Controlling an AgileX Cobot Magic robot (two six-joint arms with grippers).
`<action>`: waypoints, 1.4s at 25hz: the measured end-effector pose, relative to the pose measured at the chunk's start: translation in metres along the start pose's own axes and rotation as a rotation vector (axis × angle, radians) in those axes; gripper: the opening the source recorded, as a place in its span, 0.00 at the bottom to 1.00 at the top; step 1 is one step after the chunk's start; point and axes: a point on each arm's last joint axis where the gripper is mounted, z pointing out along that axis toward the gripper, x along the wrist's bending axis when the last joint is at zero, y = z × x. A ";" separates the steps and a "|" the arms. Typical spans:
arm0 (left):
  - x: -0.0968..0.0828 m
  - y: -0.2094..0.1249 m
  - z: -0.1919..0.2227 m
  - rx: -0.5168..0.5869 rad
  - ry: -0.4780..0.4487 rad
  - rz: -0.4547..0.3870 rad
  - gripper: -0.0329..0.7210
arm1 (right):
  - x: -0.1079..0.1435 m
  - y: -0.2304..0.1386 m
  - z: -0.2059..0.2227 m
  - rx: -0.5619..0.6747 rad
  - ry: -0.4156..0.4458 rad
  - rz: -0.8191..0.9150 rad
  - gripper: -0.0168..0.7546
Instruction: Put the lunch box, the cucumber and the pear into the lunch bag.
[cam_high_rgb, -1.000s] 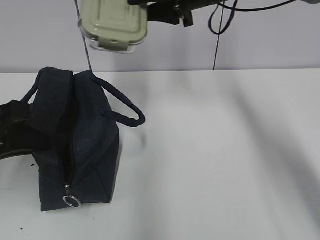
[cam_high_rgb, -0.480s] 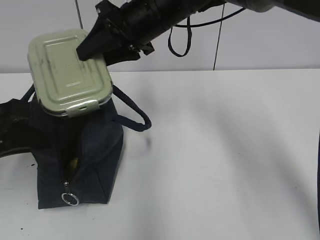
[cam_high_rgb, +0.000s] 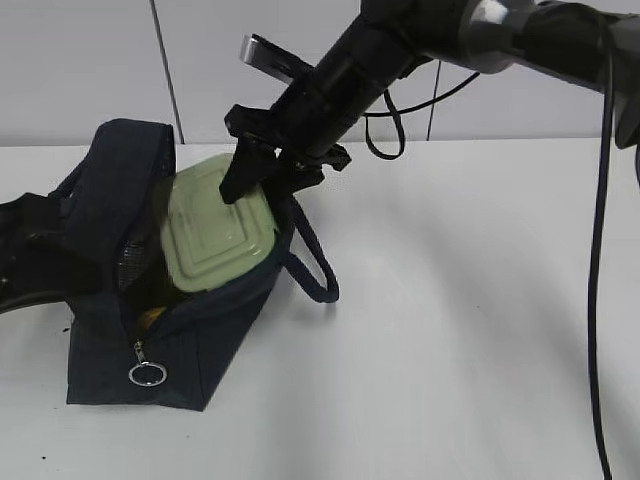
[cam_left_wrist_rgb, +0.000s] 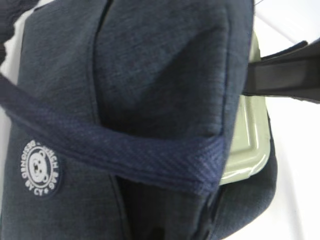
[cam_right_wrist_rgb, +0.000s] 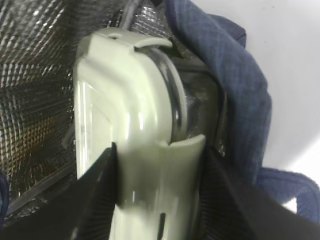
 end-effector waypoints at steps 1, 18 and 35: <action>0.000 0.000 0.000 0.000 0.000 -0.001 0.02 | 0.000 0.000 0.000 0.001 -0.004 0.009 0.49; 0.000 0.000 0.000 -0.002 0.004 0.003 0.02 | 0.052 0.001 0.050 -0.056 0.178 0.011 0.70; 0.001 0.001 0.000 -0.009 0.012 0.009 0.02 | 0.069 0.030 -0.019 -0.163 0.116 -0.094 0.77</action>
